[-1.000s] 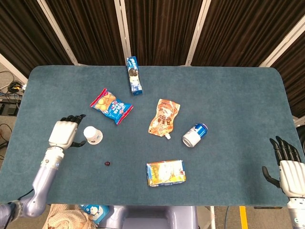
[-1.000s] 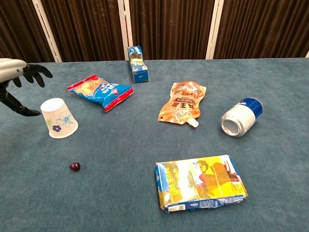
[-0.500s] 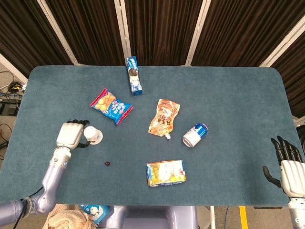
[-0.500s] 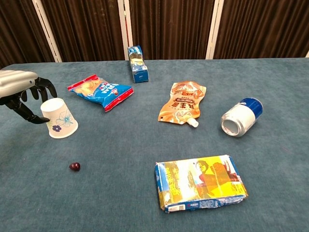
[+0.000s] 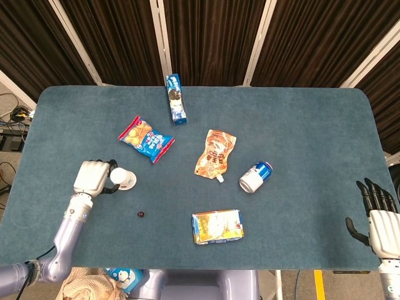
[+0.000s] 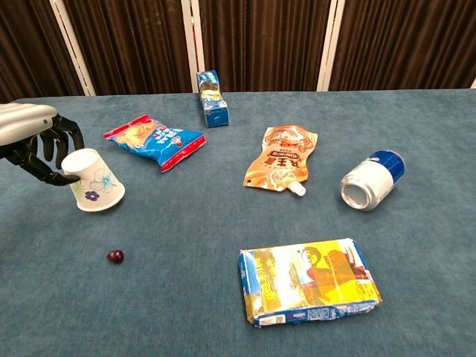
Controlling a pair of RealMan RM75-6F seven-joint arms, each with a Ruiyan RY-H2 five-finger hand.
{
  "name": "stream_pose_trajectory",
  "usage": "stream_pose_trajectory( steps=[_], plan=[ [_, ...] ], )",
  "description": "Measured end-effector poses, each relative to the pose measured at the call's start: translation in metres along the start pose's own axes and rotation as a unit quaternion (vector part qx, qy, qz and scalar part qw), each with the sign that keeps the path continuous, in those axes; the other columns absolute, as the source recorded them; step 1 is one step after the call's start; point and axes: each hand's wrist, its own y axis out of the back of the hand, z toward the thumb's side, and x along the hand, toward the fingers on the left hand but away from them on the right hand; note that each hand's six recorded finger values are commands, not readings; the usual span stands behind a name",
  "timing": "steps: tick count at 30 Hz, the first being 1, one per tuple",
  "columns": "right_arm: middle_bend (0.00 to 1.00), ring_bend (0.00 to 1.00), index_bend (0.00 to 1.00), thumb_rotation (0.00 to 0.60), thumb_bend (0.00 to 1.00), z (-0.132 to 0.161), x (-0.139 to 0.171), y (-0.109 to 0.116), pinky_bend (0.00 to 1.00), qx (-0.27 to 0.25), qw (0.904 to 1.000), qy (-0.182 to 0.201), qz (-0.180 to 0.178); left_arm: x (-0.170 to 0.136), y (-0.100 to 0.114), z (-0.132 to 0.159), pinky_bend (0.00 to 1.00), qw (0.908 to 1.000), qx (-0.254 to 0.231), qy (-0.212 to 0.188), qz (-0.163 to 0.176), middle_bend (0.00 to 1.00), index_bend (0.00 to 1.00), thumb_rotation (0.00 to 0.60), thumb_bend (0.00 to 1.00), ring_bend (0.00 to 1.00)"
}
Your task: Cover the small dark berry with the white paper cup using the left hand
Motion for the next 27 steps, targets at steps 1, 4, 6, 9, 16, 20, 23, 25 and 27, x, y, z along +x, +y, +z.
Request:
stream_pose_trajectory(
  steps=[1,4,6,9,16,20,23,25,27],
  plan=[
    [0.00,0.00,0.00,0.600,0.38,0.000,0.000,0.000,0.08,0.000,1.0000,0.000,0.000,-0.002,0.002,0.002,0.47,1.0000,-0.002,-0.004,0.002,0.52,0.41,0.600,0.28,0.43],
    [0.00,0.00,0.00,0.600,0.38,0.000,0.000,0.000,0.08,0.001,1.0000,0.001,-0.001,-0.008,0.009,0.008,0.47,0.9997,-0.009,-0.021,0.010,0.51,0.41,0.600,0.28,0.43],
    [0.00,0.00,0.00,0.600,0.38,0.000,0.000,0.000,0.08,0.001,1.0000,0.001,-0.001,-0.013,0.014,0.014,0.47,0.9992,-0.015,-0.035,0.013,0.51,0.41,0.600,0.28,0.43],
    [0.00,0.00,0.00,0.600,0.38,0.001,0.000,0.000,0.08,0.002,1.0000,0.001,-0.001,-0.023,0.019,0.025,0.47,0.9978,-0.024,-0.060,0.015,0.51,0.41,0.600,0.28,0.43],
    [0.00,0.00,0.00,0.600,0.38,0.000,0.000,0.001,0.08,0.001,1.0000,-0.001,-0.003,-0.050,0.014,0.056,0.47,0.9922,-0.035,-0.120,-0.007,0.51,0.41,0.600,0.28,0.43],
    [0.00,0.00,0.00,0.600,0.38,-0.001,0.000,0.002,0.08,0.000,1.0000,-0.001,-0.004,-0.062,0.005,0.067,0.47,0.9895,-0.027,-0.140,-0.022,0.51,0.41,0.600,0.28,0.43],
    [0.00,0.00,0.00,0.600,0.38,-0.001,0.000,0.002,0.08,0.000,1.0000,-0.001,-0.005,-0.070,-0.002,0.073,0.47,0.9878,-0.018,-0.152,-0.031,0.51,0.41,0.600,0.28,0.43],
    [0.00,0.00,0.00,0.600,0.38,-0.001,0.000,0.002,0.08,0.000,1.0000,-0.001,-0.005,-0.073,-0.006,0.074,0.47,0.9874,-0.012,-0.154,-0.035,0.51,0.41,0.600,0.28,0.43],
    [0.00,0.00,0.00,0.600,0.38,-0.001,0.000,0.002,0.08,0.000,1.0000,-0.001,-0.005,-0.074,-0.008,0.073,0.47,0.9877,-0.009,-0.152,-0.037,0.51,0.41,0.600,0.28,0.43]
  ],
)
